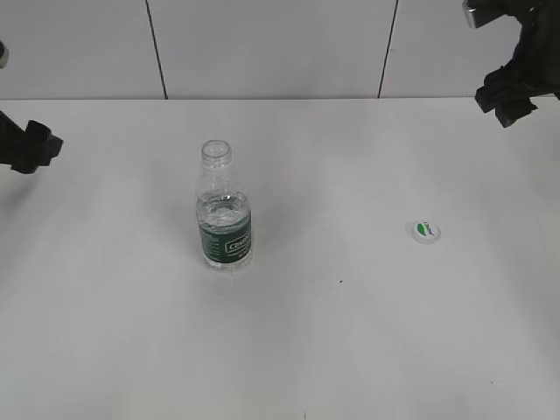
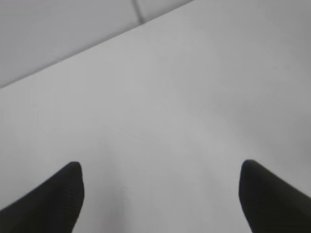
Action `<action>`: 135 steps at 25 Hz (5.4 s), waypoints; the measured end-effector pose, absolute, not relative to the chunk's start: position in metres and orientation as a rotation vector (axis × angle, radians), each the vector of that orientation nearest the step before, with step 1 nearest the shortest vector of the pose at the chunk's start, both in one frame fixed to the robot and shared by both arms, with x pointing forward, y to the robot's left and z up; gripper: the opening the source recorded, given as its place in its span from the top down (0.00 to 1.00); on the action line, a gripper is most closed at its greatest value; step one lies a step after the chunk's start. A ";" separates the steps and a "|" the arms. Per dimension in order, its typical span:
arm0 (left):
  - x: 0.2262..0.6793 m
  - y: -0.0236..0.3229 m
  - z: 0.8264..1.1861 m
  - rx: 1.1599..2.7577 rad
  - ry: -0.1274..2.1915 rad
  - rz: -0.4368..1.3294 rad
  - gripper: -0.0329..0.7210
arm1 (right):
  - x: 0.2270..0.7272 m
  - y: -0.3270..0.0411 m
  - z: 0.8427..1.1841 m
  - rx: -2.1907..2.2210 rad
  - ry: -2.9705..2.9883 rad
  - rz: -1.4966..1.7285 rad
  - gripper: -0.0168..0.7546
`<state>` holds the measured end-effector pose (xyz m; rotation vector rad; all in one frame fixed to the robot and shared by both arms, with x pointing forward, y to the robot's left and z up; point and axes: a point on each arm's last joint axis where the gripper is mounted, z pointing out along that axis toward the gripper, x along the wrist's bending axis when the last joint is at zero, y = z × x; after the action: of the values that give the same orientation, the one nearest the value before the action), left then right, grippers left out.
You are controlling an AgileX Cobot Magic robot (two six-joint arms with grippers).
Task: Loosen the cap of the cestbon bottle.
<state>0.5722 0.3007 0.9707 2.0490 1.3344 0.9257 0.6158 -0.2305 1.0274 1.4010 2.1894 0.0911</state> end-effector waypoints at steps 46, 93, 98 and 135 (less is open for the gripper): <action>0.469 0.299 1.101 2.205 1.997 0.430 0.20 | 0.540 -0.311 1.152 1.797 2.083 0.425 0.25; 0.244 0.300 1.062 1.712 1.626 0.777 0.20 | 0.250 -0.299 1.060 1.689 1.755 0.664 0.25; 0.240 0.304 1.058 1.638 1.559 0.903 0.20 | 0.235 -0.308 1.061 1.607 1.649 0.597 0.25; 0.230 0.309 1.057 1.583 1.523 1.029 0.24 | 0.230 -0.298 1.054 1.450 1.609 0.840 0.25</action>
<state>0.2304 0.3095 1.0573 1.5833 1.5230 1.0286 0.2297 -0.2982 1.0545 1.4497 1.6092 0.8404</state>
